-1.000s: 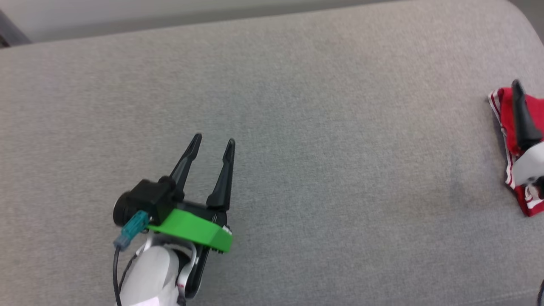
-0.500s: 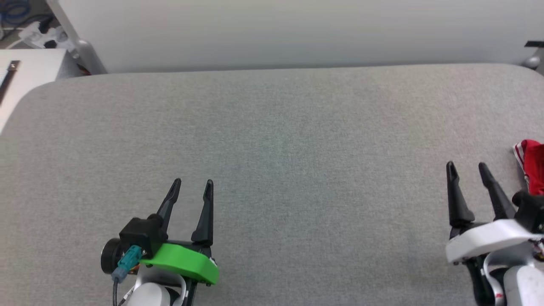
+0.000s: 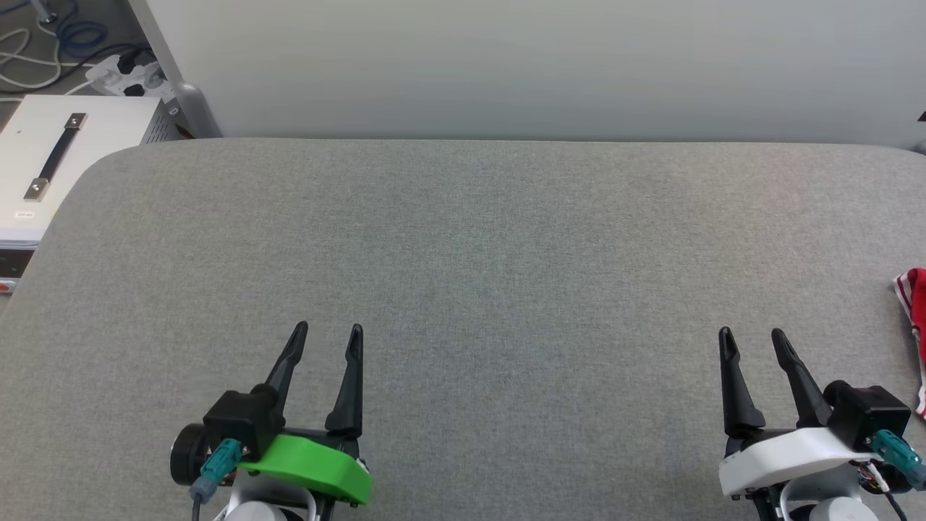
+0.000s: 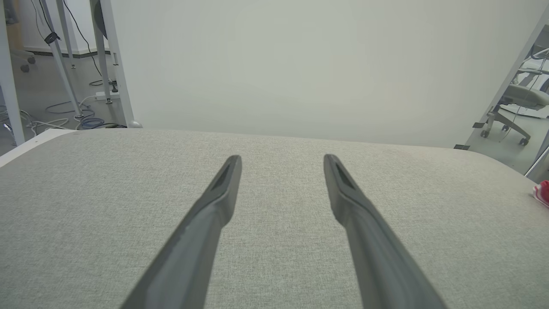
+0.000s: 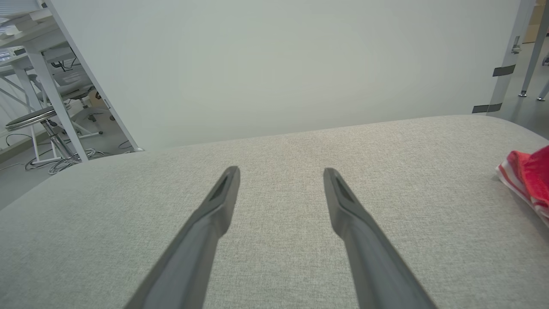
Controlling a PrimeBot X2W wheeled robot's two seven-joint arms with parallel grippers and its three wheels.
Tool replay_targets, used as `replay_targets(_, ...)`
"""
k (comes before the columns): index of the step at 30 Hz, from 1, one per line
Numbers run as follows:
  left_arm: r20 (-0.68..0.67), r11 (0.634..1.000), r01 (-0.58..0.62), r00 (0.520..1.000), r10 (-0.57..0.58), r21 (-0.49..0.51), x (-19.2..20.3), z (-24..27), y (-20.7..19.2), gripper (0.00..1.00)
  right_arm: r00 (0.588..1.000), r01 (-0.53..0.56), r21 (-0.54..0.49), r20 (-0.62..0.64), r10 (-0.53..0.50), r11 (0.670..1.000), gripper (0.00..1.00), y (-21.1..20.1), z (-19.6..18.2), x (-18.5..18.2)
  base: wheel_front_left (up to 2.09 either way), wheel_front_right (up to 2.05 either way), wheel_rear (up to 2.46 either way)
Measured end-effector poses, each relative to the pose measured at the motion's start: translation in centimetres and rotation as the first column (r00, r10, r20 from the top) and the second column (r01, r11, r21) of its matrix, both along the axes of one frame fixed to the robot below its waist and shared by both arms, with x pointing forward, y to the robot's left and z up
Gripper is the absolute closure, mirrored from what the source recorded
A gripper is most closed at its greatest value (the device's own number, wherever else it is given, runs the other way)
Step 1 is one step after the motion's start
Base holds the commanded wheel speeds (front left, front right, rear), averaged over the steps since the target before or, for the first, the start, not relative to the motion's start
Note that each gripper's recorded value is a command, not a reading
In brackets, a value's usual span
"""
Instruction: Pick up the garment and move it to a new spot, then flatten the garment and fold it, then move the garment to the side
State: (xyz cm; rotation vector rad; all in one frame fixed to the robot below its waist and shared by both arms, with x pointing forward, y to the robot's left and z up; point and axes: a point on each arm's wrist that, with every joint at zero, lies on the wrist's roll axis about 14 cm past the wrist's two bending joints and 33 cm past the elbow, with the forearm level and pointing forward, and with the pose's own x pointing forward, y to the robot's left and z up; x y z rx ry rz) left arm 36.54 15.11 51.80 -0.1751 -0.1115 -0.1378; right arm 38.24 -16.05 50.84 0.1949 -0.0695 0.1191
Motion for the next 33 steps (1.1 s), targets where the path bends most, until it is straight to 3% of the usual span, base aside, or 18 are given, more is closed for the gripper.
replay_targets(29,-0.008,1.000,0.029,1.000,-0.029,-0.012,0.17,-0.25,-0.87,0.00,1.000,0.017,0.007,-0.013,-0.016,1.000,0.00,-0.24,-0.71,-0.13,0.00,0.00,0.00)
replay_targets(30,-0.014,1.000,0.029,0.999,-0.029,-0.013,0.14,-0.43,-0.85,1.00,1.000,0.016,0.007,-0.014,-0.016,1.000,1.00,-0.23,-0.72,-0.14,0.00,0.00,0.00)
replay_targets(33,-0.014,1.000,0.029,0.999,-0.030,-0.011,0.15,-0.43,-0.85,1.00,1.000,0.018,0.007,-0.014,-0.018,1.000,1.00,-0.29,-0.73,-0.16,0.00,0.00,0.00)
